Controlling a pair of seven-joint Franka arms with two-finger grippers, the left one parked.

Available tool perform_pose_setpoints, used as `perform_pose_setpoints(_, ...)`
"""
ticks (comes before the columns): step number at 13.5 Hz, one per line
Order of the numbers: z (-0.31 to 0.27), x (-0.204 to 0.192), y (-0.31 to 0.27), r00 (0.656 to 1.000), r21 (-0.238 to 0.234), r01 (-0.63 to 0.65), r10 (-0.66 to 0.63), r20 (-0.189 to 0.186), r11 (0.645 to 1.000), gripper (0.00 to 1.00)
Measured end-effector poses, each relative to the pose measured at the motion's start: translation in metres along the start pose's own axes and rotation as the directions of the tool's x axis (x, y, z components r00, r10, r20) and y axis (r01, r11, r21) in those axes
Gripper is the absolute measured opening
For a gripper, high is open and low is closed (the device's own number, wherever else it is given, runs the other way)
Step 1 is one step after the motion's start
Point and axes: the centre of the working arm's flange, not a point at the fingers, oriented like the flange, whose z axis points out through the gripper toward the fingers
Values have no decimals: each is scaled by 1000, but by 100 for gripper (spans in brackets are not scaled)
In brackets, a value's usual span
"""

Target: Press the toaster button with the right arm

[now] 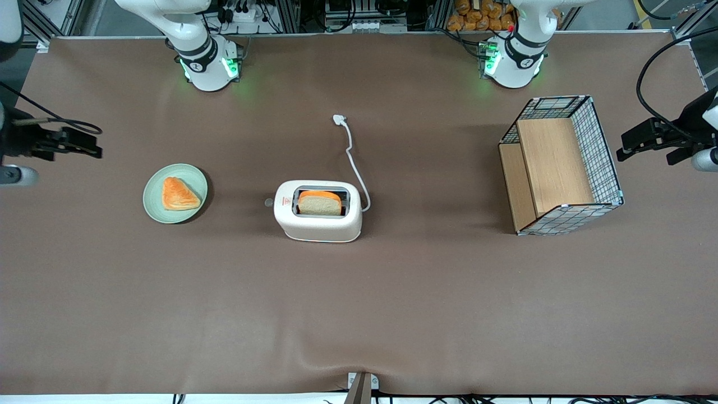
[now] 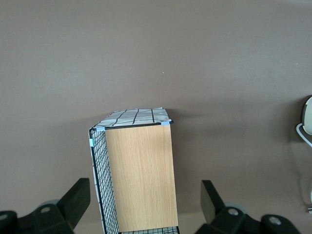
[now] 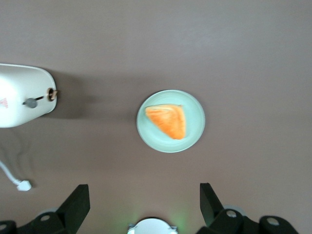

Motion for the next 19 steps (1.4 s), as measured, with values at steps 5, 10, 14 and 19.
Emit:
perform_pose_setpoints(5, 53, 15, -14, 994, 142, -16, 1, 108, 990, 46)
perform_pose_setpoints(10, 105, 36, -54, 976, 256, -122, 69, 207, 959, 1)
perform_pose_setpoints(14, 161, 47, -106, 975, 273, -153, 100, 199, 950, 1)
perform_pose_setpoints(19, 216, 45, -130, 978, 376, -184, 131, 163, 908, 1)
